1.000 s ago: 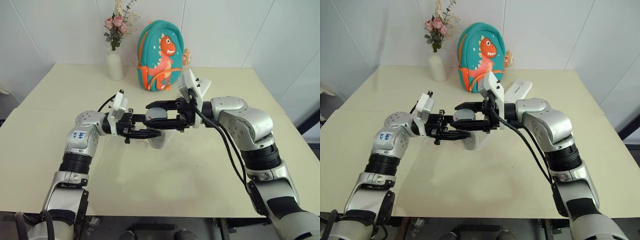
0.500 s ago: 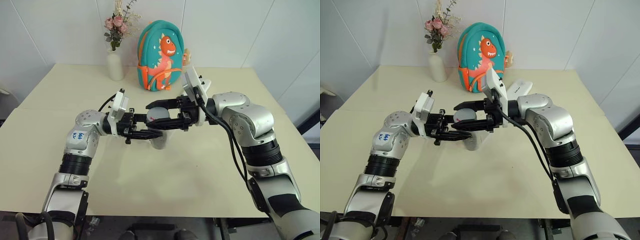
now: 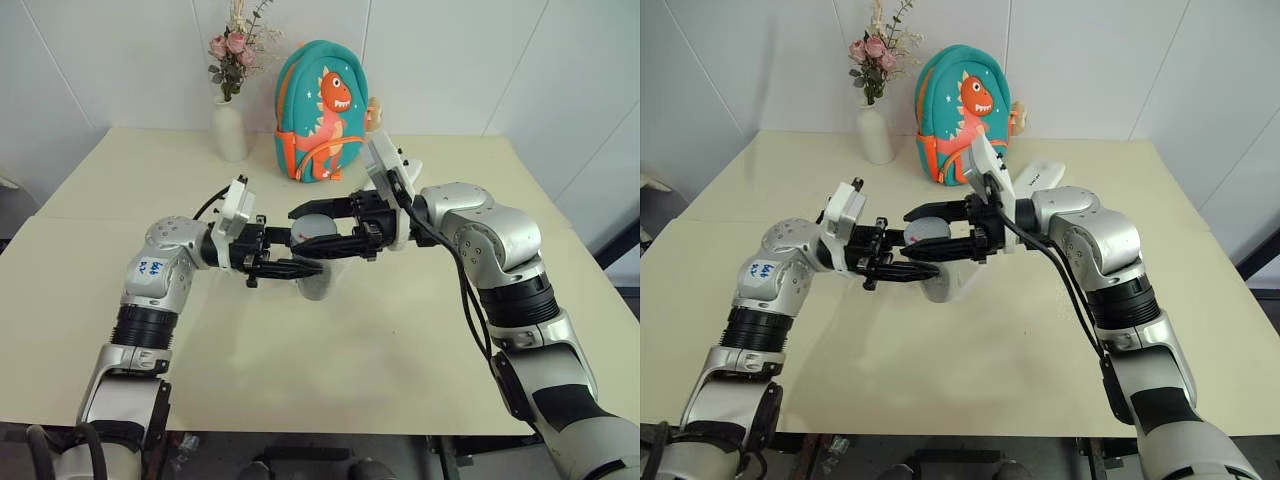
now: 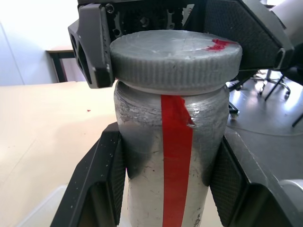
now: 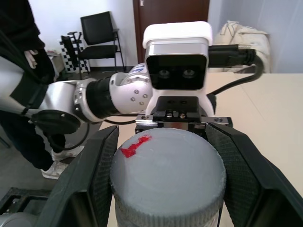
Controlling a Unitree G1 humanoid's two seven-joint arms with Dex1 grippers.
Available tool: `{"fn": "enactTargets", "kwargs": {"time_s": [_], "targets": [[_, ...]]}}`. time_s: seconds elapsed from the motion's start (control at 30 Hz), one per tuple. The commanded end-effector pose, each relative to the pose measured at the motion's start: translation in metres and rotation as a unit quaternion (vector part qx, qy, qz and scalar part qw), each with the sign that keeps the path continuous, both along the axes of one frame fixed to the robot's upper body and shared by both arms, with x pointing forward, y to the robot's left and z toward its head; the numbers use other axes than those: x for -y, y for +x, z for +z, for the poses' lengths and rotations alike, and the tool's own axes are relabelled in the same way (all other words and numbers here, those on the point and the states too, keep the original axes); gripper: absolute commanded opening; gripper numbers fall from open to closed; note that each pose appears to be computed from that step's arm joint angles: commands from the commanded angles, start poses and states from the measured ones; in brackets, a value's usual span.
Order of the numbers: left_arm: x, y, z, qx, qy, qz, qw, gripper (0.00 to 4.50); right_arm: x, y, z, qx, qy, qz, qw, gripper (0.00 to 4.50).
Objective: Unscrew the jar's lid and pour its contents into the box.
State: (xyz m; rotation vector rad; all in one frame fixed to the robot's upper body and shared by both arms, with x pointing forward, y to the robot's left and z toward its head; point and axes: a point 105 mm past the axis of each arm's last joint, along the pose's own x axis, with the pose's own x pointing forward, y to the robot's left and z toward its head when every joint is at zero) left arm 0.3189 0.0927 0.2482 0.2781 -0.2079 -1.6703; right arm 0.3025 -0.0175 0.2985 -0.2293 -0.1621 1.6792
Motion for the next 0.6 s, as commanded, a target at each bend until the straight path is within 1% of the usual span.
{"fn": "enactTargets", "kwargs": {"time_s": [0.03,0.2,0.47,0.53,0.6], "targets": [[-0.005,-0.009,-0.033,-0.047,0.068,-0.043,0.996,2.00,0.022,-0.010,0.058,0.096,0.082,-0.002,0.992,2.57],[-0.006,-0.013,-0.037,-0.054,0.079,-0.055,0.994,2.00,0.023,-0.009,0.062,0.102,0.089,0.014,0.991,2.57],[-0.006,-0.013,-0.036,-0.058,0.072,-0.052,0.994,2.00,0.025,-0.006,0.065,0.136,0.095,0.027,0.986,2.57],[-0.005,-0.012,-0.034,-0.054,0.065,-0.048,0.995,2.00,0.027,-0.005,0.065,0.152,0.091,0.026,0.984,2.57],[-0.003,-0.009,-0.025,-0.048,0.044,-0.038,0.997,2.00,0.028,-0.004,0.064,0.172,0.085,0.024,0.981,2.57]]}}
